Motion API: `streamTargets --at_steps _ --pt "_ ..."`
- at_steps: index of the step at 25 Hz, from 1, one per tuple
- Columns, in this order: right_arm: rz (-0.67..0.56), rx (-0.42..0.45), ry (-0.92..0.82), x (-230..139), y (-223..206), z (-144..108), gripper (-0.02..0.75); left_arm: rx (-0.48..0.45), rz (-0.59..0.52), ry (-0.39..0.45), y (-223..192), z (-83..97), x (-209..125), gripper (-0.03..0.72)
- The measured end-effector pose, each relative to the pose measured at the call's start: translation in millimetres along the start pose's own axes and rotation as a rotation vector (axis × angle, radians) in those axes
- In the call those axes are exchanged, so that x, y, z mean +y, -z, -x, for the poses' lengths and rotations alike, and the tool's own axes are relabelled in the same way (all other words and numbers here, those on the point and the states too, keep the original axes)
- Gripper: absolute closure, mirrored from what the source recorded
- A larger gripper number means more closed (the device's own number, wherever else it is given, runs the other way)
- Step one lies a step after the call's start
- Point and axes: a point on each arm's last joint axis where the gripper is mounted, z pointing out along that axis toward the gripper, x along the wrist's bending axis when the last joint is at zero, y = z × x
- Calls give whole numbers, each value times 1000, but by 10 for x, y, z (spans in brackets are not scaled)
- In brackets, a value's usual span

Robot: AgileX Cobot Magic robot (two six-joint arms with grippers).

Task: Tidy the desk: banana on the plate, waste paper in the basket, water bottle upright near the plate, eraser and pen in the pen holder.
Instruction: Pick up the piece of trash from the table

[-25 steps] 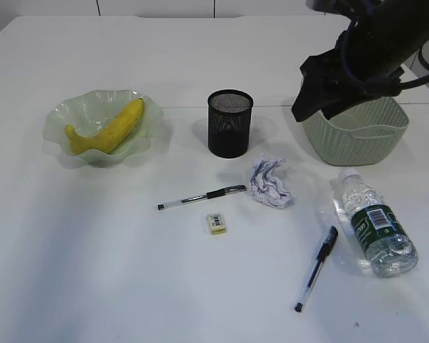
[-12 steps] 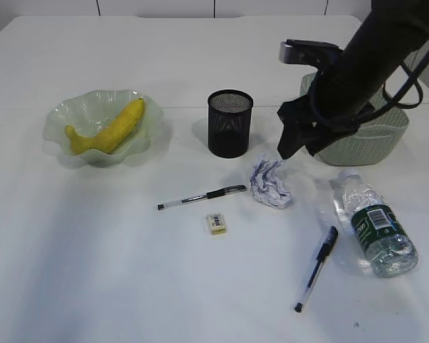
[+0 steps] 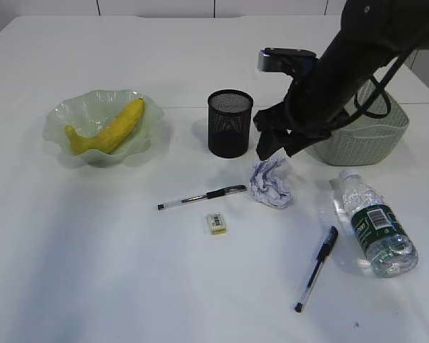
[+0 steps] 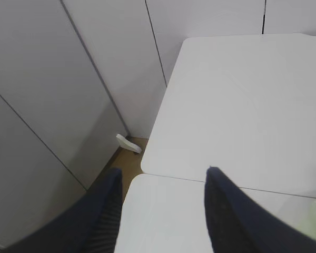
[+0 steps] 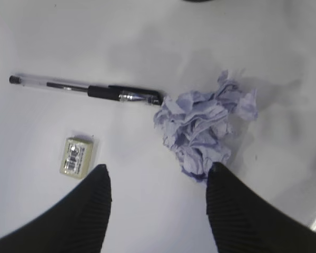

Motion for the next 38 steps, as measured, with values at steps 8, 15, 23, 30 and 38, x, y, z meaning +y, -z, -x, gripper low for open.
streamTargets --at_steps 8,15,23,30,38 --pt "73 -30 -23 66 0 29 307 4 -3 -3 0 -4 -3 331" --pt "61 -56 -29 60 -108 82 307 6 -3 -5 0 -5 -2 331" --pt "27 -72 -41 51 -249 135 307 7 -2 -6 0 -6 -2 331" --pt "12 -91 -31 51 -326 174 307 7 -2 -6 0 -6 -2 332" --pt "28 -117 -12 66 -341 203 307 7 -2 -6 0 -6 -2 333"
